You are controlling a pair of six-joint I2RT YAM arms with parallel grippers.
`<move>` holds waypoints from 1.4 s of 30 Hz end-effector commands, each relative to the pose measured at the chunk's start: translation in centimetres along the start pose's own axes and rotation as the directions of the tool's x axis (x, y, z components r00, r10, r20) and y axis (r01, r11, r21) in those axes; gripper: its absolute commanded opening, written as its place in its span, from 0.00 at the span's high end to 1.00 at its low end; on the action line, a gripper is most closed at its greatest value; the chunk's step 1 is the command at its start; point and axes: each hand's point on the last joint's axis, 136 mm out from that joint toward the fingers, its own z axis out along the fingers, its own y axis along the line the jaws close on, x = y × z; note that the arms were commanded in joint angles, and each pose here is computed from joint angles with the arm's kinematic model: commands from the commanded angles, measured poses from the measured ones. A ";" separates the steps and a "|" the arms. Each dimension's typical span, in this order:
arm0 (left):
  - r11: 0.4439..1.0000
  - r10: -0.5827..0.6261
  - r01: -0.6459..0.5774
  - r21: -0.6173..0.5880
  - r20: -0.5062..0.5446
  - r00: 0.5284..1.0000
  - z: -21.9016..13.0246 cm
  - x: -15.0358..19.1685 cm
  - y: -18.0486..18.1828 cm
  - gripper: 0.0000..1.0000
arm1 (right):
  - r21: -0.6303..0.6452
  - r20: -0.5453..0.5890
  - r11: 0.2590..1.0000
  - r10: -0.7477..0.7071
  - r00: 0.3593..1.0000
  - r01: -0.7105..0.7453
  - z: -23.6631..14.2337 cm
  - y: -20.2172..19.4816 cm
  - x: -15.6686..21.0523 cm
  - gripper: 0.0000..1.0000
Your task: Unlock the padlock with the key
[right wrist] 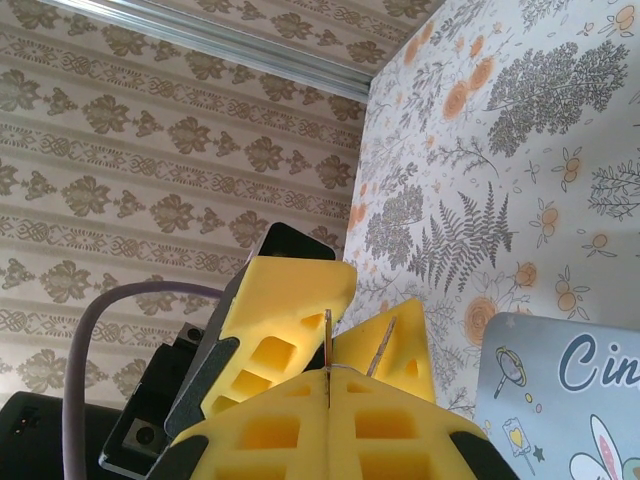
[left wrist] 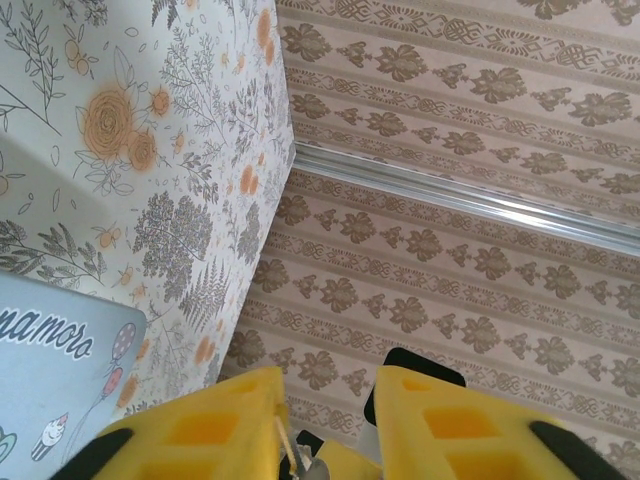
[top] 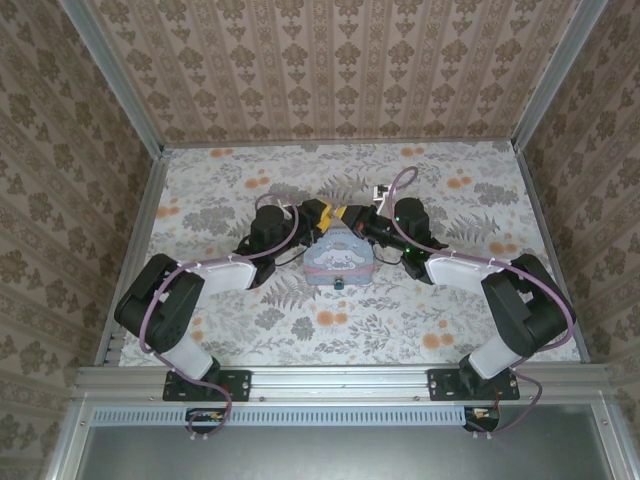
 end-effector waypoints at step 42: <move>0.482 0.876 -0.818 0.314 -0.208 0.436 -1.4 3.8 -8.9 1.00 | -0.193 -0.044 0.913 -0.373 0.927 0.359 -4.5 5.0 -1.5 0.51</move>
